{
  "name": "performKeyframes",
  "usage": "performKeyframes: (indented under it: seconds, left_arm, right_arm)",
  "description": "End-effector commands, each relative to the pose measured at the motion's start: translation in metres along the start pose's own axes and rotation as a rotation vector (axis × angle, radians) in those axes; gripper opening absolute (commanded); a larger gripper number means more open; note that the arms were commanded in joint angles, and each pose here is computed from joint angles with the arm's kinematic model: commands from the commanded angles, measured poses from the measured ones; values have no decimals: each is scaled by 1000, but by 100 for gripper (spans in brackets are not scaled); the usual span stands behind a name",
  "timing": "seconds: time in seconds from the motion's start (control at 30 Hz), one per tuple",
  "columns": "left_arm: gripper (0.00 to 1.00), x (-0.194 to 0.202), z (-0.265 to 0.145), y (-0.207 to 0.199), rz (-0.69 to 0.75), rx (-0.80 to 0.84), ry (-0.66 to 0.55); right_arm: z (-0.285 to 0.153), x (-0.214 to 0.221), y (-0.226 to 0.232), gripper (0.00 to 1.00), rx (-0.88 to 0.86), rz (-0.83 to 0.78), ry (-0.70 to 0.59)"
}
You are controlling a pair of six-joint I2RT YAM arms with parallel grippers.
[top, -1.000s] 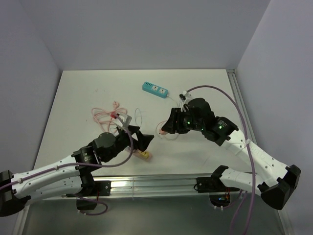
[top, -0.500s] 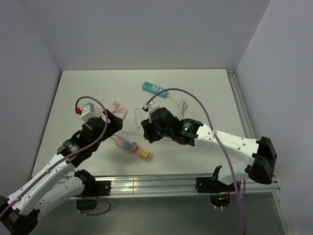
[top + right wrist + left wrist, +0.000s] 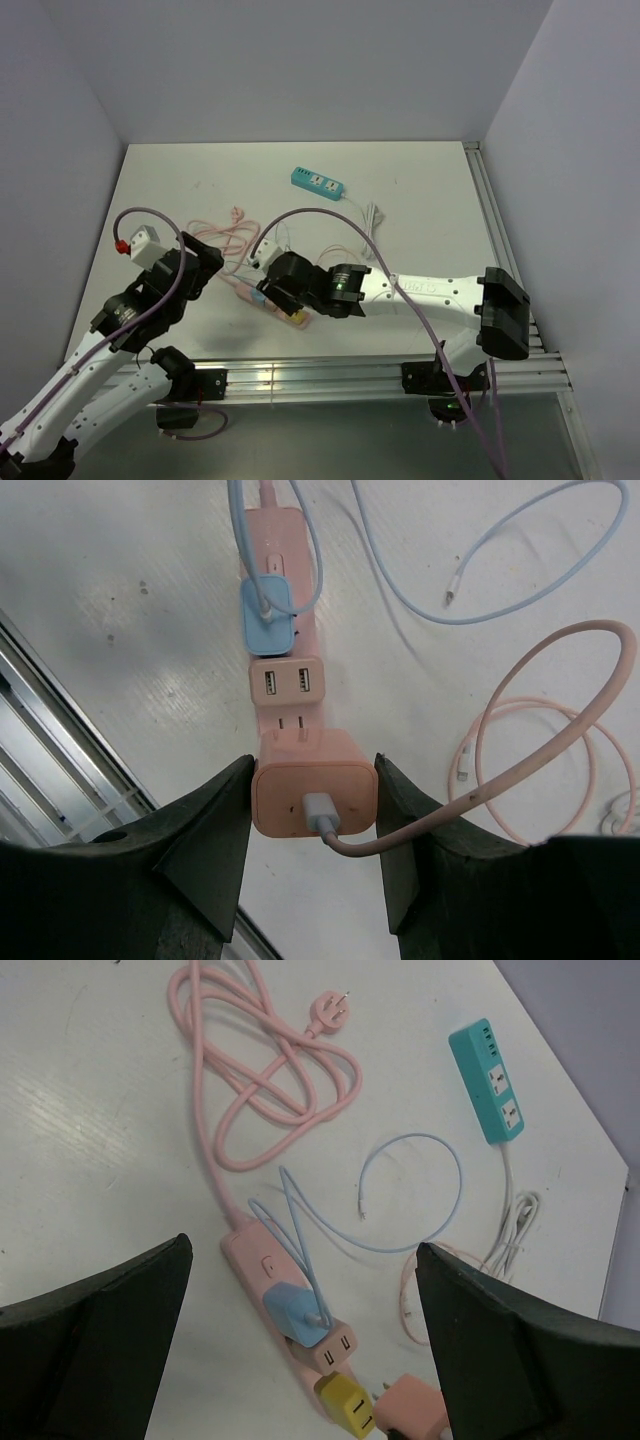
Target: Insert the plug
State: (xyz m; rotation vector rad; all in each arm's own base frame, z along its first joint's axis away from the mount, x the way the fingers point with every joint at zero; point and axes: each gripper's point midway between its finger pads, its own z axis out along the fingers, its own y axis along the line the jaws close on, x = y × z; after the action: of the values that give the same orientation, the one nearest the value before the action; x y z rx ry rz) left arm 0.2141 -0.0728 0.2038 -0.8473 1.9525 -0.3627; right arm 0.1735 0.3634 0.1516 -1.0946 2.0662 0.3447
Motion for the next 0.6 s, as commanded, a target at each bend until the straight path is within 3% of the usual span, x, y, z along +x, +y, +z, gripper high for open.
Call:
performKeyframes:
  seconds: [0.0, 0.57]
  left_arm:
    - [100, -11, -6, -9, -44, 43, -28]
    - [99, -7, -1, -15, -28, 51, -17]
  right_arm:
    - [1, -20, 2, 0, 34, -41, -70]
    - [26, 1, 27, 0, 19, -89, 6]
